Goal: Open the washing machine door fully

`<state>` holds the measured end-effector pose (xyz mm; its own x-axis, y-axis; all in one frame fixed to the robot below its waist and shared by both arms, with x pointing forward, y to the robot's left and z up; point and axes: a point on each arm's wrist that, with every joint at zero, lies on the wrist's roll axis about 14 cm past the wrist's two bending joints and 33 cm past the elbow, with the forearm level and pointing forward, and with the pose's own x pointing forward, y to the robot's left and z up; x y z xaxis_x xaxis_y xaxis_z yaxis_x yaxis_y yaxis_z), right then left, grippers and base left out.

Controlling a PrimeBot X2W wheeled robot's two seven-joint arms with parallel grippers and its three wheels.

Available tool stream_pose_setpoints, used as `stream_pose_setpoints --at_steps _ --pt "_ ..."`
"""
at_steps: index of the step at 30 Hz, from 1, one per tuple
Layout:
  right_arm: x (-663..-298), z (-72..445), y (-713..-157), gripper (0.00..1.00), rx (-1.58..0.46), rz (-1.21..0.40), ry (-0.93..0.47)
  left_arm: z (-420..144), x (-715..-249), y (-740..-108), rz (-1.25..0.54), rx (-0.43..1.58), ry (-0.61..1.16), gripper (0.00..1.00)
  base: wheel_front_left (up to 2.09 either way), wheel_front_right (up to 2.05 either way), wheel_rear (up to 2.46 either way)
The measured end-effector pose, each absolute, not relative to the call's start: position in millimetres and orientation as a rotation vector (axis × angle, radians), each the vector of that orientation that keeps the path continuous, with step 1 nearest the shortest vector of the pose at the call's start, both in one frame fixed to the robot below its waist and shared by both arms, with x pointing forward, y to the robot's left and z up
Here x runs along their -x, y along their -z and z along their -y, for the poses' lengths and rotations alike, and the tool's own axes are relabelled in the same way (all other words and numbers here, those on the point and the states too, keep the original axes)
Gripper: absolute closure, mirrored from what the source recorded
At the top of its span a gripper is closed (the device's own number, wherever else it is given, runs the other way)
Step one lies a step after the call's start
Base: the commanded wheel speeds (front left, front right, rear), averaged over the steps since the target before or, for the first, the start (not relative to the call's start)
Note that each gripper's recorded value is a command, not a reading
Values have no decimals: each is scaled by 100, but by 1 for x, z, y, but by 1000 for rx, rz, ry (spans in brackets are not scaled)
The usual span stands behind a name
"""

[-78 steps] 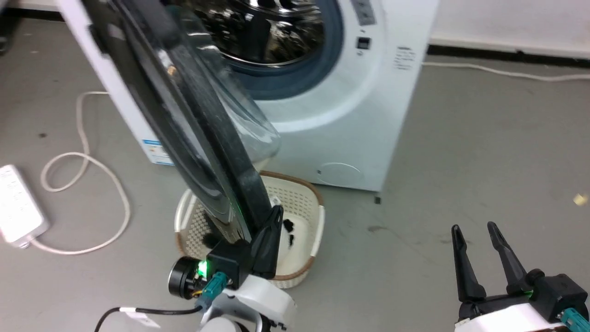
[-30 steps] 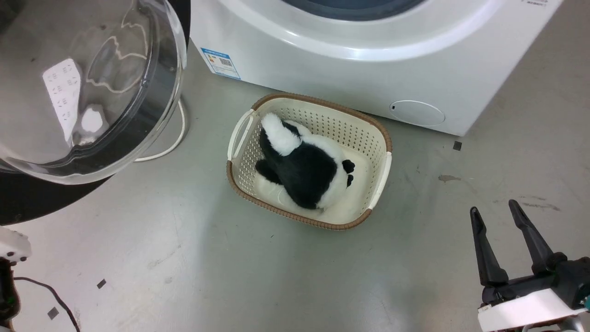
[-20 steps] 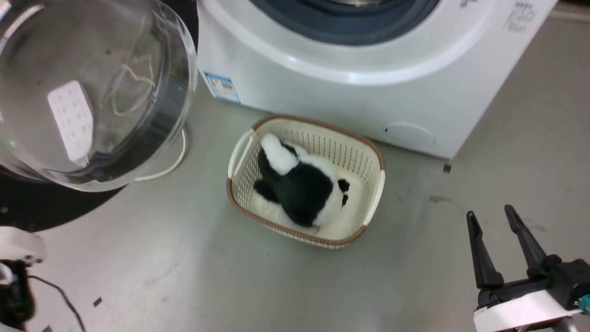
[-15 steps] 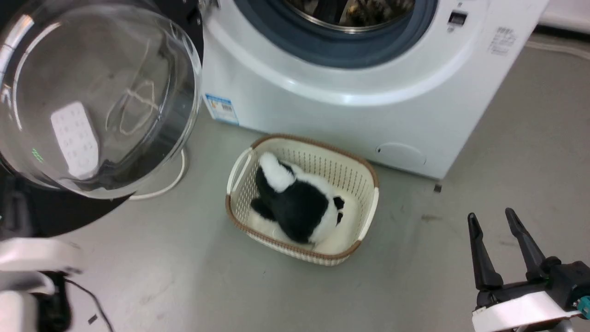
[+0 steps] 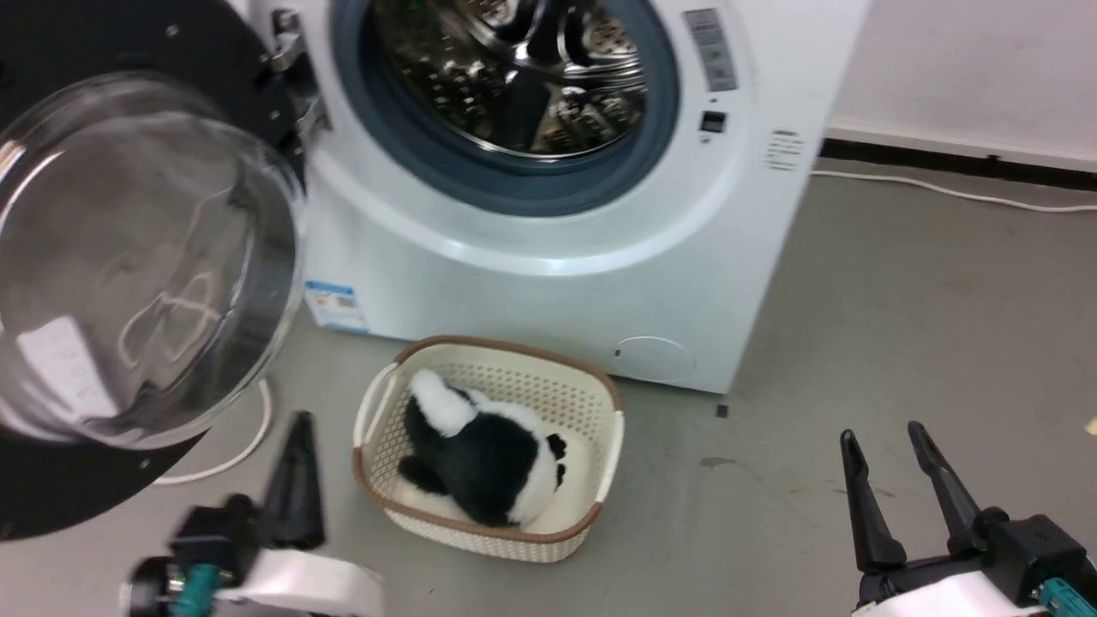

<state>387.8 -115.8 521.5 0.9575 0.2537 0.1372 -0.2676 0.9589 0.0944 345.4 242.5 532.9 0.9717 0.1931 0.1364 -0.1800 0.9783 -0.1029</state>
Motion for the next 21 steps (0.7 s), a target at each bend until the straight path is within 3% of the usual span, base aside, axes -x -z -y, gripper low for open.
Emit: stream_pose_setpoints --at_steps 1,7,21 --pt "-383 126 -523 0 -111 131 -232 -217 -350 -526 127 90 -127 0 0 0 0" --pt "-370 144 -522 0 -101 127 -179 -178 -344 -501 50 93 -36 0 0 0 0" --pt "-360 154 -521 0 -90 124 -147 -165 -341 -496 37 51 7 0 0 0 0"
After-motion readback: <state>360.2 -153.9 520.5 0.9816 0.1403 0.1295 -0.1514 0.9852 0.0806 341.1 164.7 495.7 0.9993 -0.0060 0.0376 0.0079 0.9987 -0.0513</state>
